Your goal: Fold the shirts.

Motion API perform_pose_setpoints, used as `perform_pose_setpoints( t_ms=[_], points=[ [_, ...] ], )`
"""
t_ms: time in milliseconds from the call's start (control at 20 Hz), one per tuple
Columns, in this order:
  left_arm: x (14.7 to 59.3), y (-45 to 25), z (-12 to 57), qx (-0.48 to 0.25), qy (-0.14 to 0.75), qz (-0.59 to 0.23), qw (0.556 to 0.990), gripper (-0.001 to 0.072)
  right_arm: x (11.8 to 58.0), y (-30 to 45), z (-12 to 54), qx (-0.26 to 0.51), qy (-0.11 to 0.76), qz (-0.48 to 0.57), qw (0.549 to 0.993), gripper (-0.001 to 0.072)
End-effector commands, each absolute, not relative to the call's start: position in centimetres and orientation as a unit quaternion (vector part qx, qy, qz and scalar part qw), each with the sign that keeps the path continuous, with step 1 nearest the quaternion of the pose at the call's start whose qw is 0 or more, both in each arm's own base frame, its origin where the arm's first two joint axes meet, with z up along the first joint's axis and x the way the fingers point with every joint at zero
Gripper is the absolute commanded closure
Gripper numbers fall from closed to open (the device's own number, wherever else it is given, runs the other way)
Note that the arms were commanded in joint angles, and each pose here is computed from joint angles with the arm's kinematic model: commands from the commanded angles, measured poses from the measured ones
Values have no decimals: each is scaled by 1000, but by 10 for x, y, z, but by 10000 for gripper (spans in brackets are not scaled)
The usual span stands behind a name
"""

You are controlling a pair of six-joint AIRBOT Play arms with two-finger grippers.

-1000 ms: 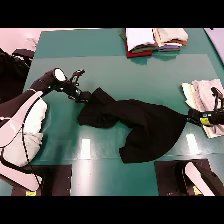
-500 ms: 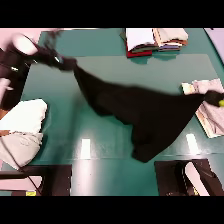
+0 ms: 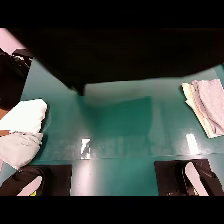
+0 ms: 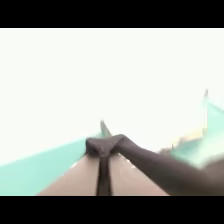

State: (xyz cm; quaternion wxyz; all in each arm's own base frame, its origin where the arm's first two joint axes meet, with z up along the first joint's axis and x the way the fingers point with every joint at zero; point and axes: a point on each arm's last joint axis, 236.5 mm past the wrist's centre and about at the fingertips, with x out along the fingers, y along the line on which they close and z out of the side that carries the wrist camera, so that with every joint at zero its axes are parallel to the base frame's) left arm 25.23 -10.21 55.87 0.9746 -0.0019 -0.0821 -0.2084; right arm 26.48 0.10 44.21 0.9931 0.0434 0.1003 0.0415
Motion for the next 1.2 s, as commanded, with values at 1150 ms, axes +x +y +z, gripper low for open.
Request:
perform_pose_setpoints(
  t_ms=[1150],
  points=[
    [536, -80, 94, 47, 436, -71, 896, 679, 487, -14, 93, 173, 491, 81, 850, 691]
  ],
)
